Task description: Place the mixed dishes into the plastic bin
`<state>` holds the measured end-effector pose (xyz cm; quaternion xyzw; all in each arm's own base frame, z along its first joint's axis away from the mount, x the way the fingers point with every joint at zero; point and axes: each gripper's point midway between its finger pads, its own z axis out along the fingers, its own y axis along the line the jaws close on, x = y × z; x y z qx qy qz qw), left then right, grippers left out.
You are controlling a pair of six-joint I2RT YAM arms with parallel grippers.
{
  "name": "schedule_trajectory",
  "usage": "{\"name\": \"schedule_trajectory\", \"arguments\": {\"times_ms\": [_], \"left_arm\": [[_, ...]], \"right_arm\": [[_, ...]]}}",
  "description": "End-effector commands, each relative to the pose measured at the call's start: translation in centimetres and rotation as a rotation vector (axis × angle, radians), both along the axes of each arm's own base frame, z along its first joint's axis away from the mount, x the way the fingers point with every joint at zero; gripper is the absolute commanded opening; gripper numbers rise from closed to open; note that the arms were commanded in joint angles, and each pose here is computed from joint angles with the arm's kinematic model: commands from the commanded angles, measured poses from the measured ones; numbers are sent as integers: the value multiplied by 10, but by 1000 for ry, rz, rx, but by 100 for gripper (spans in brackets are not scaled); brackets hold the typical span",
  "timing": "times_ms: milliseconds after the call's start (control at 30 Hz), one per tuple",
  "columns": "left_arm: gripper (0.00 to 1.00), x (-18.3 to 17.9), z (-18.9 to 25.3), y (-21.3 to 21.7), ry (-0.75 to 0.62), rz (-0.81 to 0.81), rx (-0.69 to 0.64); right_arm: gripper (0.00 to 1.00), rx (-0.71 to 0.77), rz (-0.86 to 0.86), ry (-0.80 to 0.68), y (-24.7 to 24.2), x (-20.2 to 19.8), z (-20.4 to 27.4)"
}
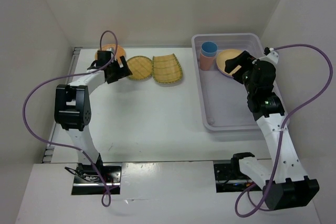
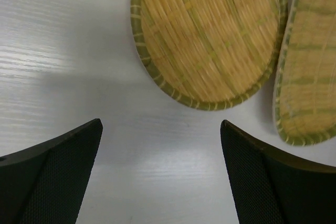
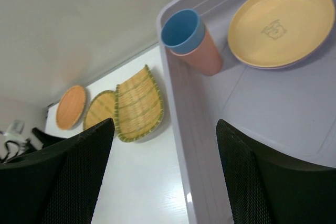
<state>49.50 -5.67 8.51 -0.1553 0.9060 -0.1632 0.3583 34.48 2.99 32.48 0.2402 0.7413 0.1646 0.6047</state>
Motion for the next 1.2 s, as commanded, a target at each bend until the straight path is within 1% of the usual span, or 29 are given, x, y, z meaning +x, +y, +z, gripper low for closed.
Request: {"name": "schedule_trajectory", "arguments": {"times_ms": [0,33,67,100,133,200,233,300,333,400,433,467,500,567,600,667,700,733,800,867,933,1067,1100,1167], "left_arm": [[99,12,-11,8,-47,171,-54],[97,12,-14,12,-53,197,-85],[96,17,-12,14,-87,220,-119],[96,17,-13,12,-85,260,-166],[96,13,-23,10,-67,271,-190],[96,22,-25,6,-95,281,-240],[95,20,-37,0,-66,292,-285],[95,28,-38,-5,-80,310,-350],[95,25,-48,-8,-61,315,-373],[93,26,-50,-9,-85,336,-412],[92,26,-55,-10,-76,365,-447],[90,28,-57,-11,-90,374,-467],[90,27,-65,-11,-80,386,-479],[89,29,-68,-17,-78,399,-511],[85,31,-69,-17,-82,404,-521],[83,29,-77,-17,-69,424,-543],[81,32,-72,-22,-88,415,-557],[76,29,-78,-23,-76,424,-562],[69,30,-78,-21,-76,439,-566],[63,32,-77,-20,-87,450,-570],[61,35,-74,-18,-98,464,-578],[48,34,-78,-10,-123,506,-565],[39,30,-81,-15,-111,500,-563],[27,31,-75,-15,-132,494,-569]], "right_arm": [[83,7,114,-99,20,-10,28],[83,9,123,-113,21,-14,32],[83,11,132,-125,23,-14,35],[83,13,141,-136,24,-17,39],[83,13,141,-147,24,-17,44],[83,16,161,-147,27,-18,44],[83,16,161,-158,27,-18,46],[83,18,173,-156,29,-20,44],[83,19,187,-156,32,-21,44],[83,21,199,-156,34,-20,42],[83,23,210,-156,36,-21,42],[83,23,210,-147,36,-20,38],[83,23,210,-156,36,-20,40],[83,23,210,-156,36,-20,40],[83,23,210,-156,36,-20,40],[83,23,210,-156,36,-20,40],[83,23,210,-145,36,-17,37],[83,23,210,-145,36,-17,37],[83,23,210,-145,36,-17,37],[83,23,210,-146,36,-14,36],[83,24,222,-156,38,-15,39],[83,28,243,-137,42,-10,31],[83,19,244,-129,42,-8,28],[83,20,253,-128,44,-6,27]]}}
